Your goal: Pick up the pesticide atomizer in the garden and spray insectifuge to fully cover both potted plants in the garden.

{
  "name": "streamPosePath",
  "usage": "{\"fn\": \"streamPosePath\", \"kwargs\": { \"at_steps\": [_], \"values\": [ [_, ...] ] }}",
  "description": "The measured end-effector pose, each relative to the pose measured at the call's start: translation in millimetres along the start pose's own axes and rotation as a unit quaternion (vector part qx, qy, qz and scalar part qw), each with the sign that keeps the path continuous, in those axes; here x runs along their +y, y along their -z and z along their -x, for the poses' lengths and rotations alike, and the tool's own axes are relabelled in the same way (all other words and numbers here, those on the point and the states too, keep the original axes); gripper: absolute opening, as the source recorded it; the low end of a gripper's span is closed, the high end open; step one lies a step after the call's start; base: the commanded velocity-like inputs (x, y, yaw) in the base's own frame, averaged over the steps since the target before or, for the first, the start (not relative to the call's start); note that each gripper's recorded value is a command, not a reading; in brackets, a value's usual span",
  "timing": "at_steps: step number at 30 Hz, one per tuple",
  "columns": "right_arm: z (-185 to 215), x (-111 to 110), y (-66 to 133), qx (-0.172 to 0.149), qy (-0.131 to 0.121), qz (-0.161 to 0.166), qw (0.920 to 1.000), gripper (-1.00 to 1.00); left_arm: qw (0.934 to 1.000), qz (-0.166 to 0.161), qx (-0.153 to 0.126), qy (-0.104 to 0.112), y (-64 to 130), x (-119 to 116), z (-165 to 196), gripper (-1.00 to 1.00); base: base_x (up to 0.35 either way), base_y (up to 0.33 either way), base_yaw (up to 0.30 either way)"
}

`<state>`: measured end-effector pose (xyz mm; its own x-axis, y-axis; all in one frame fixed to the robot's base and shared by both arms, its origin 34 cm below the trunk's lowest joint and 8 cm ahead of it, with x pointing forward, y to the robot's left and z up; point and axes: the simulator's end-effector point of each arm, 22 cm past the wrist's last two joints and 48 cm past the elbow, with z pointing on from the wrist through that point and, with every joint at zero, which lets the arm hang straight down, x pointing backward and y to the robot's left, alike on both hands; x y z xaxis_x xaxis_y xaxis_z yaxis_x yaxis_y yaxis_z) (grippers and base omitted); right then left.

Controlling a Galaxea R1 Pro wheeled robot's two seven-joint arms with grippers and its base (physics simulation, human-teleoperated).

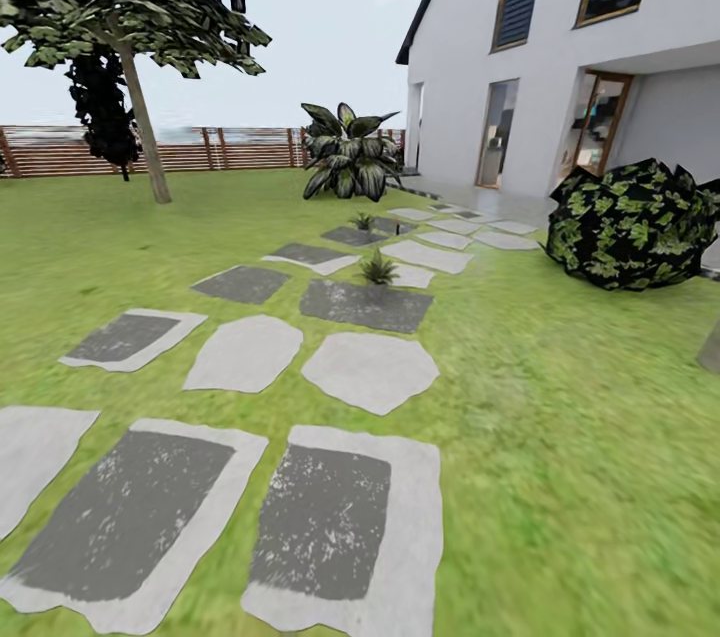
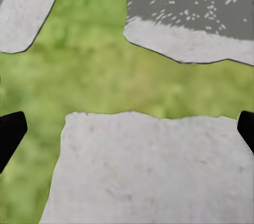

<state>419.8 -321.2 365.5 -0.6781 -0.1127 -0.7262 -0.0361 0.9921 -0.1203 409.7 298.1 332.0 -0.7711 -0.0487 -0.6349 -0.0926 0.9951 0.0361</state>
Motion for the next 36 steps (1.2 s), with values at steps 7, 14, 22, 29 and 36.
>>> {"fn": "streamPosePath", "kwargs": {
  "at_steps": [7, 14, 22, 29, 36],
  "values": [
    [0.2, 0.0, -0.1, 0.0, 0.0, 0.0, 1.0, 1.0, 1.0, 0.0, 0.0, 0.0, 0.0, 0.4, -0.1, 1.0, 0.336, 0.078, 0.0],
    [0.4, 0.3, -0.2, 0.0, 0.0, 0.001, 1.0, 1.0, 1.0, -0.001, 0.0, -0.002, 0.0, -1.2, -0.1, 1.0, 0.337, 0.019, 0.0],
    [0.4, 0.4, -0.2, 0.0, 0.0, 0.001, 1.0, 1.0, 1.0, -0.002, 0.0, -0.003, 0.1, -1.4, -0.3, 1.0, 0.338, 0.001, 0.0],
    [0.3, 0.5, -0.1, 0.0, 0.0, 0.001, 1.0, 1.0, 1.0, -0.001, 0.0, -0.002, 0.0, -1.2, 0.0, 1.0, 0.338, 0.0, 0.0],
    [0.3, 0.5, -0.1, 0.0, 0.0, 0.001, 1.0, 1.0, 1.0, -0.001, 0.0, -0.002, 0.1, -1.3, -0.2, 1.0, 0.338, 0.0, 0.0]
  ]
}}
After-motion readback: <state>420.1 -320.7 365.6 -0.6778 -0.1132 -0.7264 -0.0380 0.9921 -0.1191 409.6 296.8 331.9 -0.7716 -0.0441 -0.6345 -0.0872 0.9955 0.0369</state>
